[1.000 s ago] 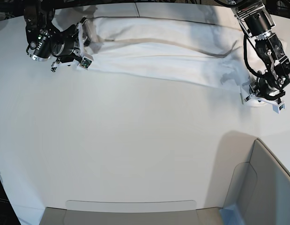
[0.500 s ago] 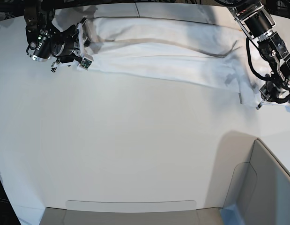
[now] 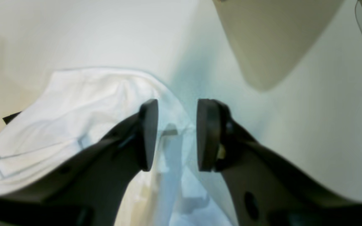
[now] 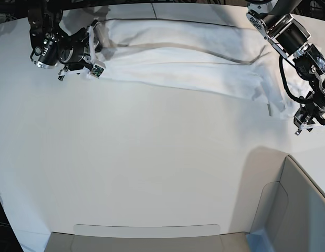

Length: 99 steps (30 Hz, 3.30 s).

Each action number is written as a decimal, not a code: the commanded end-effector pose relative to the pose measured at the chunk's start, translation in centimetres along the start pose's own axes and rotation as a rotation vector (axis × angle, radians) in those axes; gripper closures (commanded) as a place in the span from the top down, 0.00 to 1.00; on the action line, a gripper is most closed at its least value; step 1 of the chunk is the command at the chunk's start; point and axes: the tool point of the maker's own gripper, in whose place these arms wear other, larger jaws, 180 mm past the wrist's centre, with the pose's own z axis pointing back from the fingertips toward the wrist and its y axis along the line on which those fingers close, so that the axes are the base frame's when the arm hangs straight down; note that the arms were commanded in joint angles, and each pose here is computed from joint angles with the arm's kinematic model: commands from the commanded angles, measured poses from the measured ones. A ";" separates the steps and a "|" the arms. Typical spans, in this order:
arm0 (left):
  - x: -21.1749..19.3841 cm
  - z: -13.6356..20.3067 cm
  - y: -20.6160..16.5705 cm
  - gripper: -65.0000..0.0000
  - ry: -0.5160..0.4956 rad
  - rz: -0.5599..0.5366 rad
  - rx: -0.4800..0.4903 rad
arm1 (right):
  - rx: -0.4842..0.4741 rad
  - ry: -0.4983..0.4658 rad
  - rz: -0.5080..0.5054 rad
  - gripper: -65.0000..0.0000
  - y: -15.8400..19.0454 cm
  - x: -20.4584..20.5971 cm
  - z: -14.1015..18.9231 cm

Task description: Layout the t-shirt on the table in an organized manner, then fold the t-shirt properly

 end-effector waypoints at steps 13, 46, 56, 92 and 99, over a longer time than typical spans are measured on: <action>-2.7 0.2 1.5 0.36 0.078 -0.108 0.010 | -0.011 -0.015 0.021 0.33 -0.3 0.4 0.4; -6.4 -0.4 -0.2 0.36 0.128 -0.348 -0.015 | 0.025 -0.015 0.060 0.33 1.0 1.0 -0.1; -8.0 -2.4 1.7 0.25 0.185 -0.296 0.008 | 0.021 -0.012 0.059 0.33 0.8 0.8 -0.1; -7.6 3.5 11.7 0.03 -0.001 0.261 0.106 | 0.022 -0.011 0.061 0.33 0.9 0.8 -0.1; -7.7 6.1 14.0 0.03 -0.094 0.367 0.152 | 0.020 -0.008 0.057 0.33 0.8 0.7 0.0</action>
